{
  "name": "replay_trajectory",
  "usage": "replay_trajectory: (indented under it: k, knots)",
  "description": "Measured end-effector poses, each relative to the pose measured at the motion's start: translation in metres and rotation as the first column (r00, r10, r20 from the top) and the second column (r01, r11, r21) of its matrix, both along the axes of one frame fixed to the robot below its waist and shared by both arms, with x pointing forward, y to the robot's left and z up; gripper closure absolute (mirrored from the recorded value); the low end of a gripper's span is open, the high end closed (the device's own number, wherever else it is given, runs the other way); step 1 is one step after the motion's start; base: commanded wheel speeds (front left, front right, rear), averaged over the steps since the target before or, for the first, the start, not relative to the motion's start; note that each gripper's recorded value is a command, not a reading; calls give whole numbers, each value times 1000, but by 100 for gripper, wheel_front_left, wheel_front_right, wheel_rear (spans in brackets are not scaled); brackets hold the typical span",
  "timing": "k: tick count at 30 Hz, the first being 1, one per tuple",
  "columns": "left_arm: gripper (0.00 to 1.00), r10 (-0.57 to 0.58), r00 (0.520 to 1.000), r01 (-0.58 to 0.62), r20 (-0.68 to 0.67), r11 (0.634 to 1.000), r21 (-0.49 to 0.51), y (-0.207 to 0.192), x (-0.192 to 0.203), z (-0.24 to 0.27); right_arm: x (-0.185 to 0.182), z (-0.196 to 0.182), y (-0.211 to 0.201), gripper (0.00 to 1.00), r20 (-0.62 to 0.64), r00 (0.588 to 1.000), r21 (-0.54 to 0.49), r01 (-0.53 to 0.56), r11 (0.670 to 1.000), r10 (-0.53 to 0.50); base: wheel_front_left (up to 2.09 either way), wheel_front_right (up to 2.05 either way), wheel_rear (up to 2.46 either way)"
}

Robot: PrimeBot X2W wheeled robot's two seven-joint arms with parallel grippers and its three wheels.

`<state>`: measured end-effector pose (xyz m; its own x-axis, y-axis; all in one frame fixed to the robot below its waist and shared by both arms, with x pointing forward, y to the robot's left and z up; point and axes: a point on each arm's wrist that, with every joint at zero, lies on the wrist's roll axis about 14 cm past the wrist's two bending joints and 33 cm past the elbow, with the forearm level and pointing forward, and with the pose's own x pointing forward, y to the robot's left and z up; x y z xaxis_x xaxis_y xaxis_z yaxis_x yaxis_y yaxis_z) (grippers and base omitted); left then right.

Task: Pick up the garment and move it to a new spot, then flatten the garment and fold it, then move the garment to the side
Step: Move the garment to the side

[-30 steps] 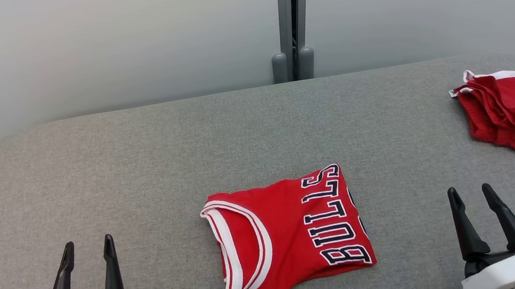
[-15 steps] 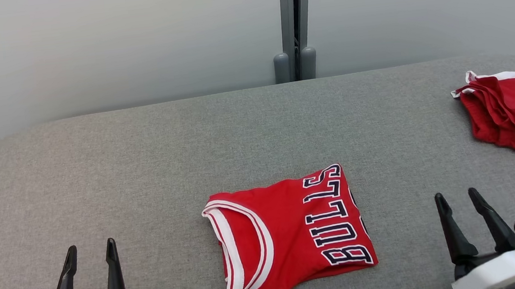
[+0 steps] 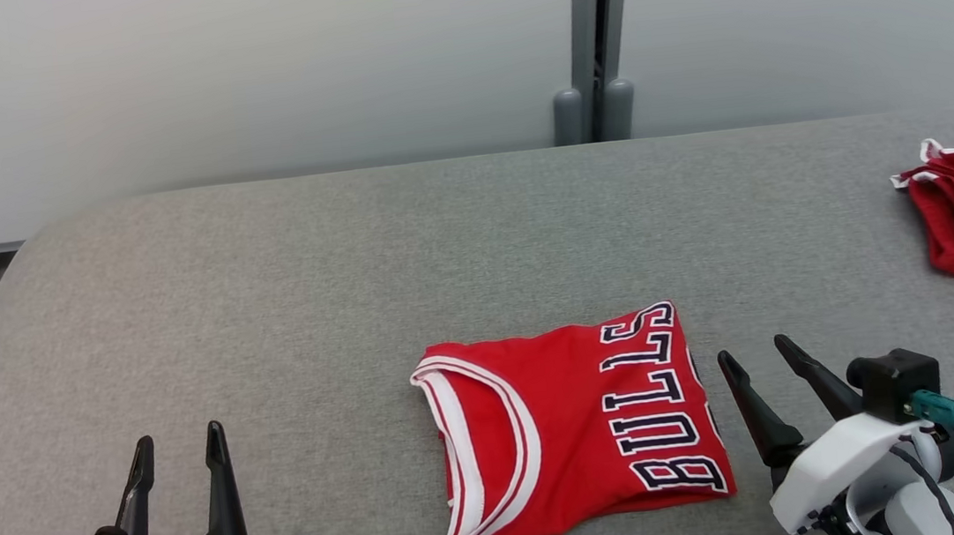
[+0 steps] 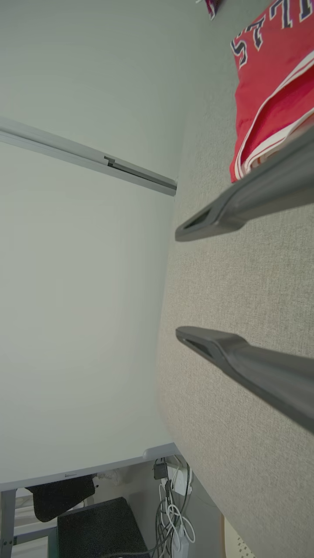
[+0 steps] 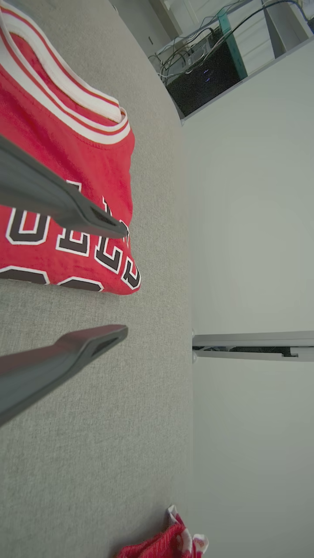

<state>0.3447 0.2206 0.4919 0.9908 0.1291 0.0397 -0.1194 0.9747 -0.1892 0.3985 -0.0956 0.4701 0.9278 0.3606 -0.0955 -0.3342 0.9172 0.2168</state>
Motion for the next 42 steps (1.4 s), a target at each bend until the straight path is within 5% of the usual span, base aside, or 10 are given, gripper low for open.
replay_trajectory:
  k: [18,19,20,21,28,42]
  knots:
    - [0,59,998,-59,-31,998,-8,14,-2,-8,7,-88,35,0,-326,943,-39,-84,996,67,0,0,0]
    - [0,61,998,-61,-33,998,-8,15,-2,-9,5,-90,38,32,-337,939,-31,-89,996,73,0,0,0]
    - [0,61,998,-61,-33,998,-8,15,-1,-9,3,-91,42,80,-345,935,-24,-95,995,81,0,0,0]
    - [0,61,998,-61,-33,998,-9,14,0,-9,2,-92,44,100,-351,932,-22,-103,994,89,0,0,0]
    - [0,41,999,-41,-30,999,-9,9,10,-8,17,-84,39,100,-334,939,-24,-96,995,82,0,0,0]
    - [0,-67,998,67,7,998,-14,-21,62,-3,129,-12,-34,100,-88,996,-178,-15,984,-1,0,0,0]
